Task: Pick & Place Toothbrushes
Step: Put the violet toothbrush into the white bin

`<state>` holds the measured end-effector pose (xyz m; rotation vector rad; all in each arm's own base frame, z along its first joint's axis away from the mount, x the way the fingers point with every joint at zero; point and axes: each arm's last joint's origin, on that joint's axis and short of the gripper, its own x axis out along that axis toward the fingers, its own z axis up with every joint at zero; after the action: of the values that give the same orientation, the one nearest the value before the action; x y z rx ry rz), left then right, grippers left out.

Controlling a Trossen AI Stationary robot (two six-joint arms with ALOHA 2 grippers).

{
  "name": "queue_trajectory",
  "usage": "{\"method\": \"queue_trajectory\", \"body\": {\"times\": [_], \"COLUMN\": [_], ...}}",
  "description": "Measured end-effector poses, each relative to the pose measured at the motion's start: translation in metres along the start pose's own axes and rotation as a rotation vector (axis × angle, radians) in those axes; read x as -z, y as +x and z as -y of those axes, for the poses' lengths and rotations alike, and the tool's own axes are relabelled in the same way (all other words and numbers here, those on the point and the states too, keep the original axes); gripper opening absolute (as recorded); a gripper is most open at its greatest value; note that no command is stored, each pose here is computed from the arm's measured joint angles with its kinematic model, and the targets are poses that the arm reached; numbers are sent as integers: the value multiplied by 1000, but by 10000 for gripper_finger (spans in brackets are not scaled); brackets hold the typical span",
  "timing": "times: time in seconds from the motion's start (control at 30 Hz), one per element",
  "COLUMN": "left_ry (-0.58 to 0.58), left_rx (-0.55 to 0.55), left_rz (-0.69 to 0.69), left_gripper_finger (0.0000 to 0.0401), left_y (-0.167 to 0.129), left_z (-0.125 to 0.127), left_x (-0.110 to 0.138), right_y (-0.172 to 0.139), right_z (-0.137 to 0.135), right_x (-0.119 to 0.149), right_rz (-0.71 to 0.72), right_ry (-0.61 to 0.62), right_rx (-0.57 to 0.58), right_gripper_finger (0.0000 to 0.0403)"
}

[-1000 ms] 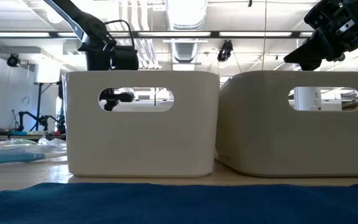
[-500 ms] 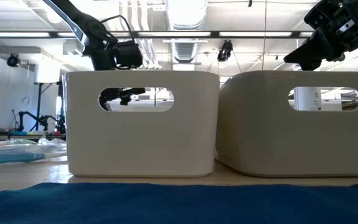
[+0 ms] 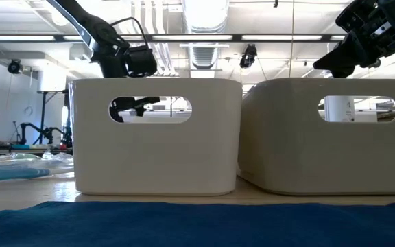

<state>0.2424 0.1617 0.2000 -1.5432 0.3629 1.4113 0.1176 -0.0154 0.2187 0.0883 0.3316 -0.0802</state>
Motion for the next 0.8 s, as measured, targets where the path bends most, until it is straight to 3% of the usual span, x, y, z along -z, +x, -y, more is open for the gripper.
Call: {"method": "queue_trajectory", "body": {"times": [0.53,0.8], "left_ry": [71,-266], "left_rx": [-25,-78], "left_rz": [63,206], "left_gripper_finger": [122,122], "left_y": [1,-4], "left_z": [-3,-15], "left_x": [-4,24], "right_y": [0,0], "right_z": [0,0], "right_x": [0,0], "right_rz": [0,0], "right_ry": [-1,-1], "right_rx": [0,0], "right_gripper_finger": [8,8]}}
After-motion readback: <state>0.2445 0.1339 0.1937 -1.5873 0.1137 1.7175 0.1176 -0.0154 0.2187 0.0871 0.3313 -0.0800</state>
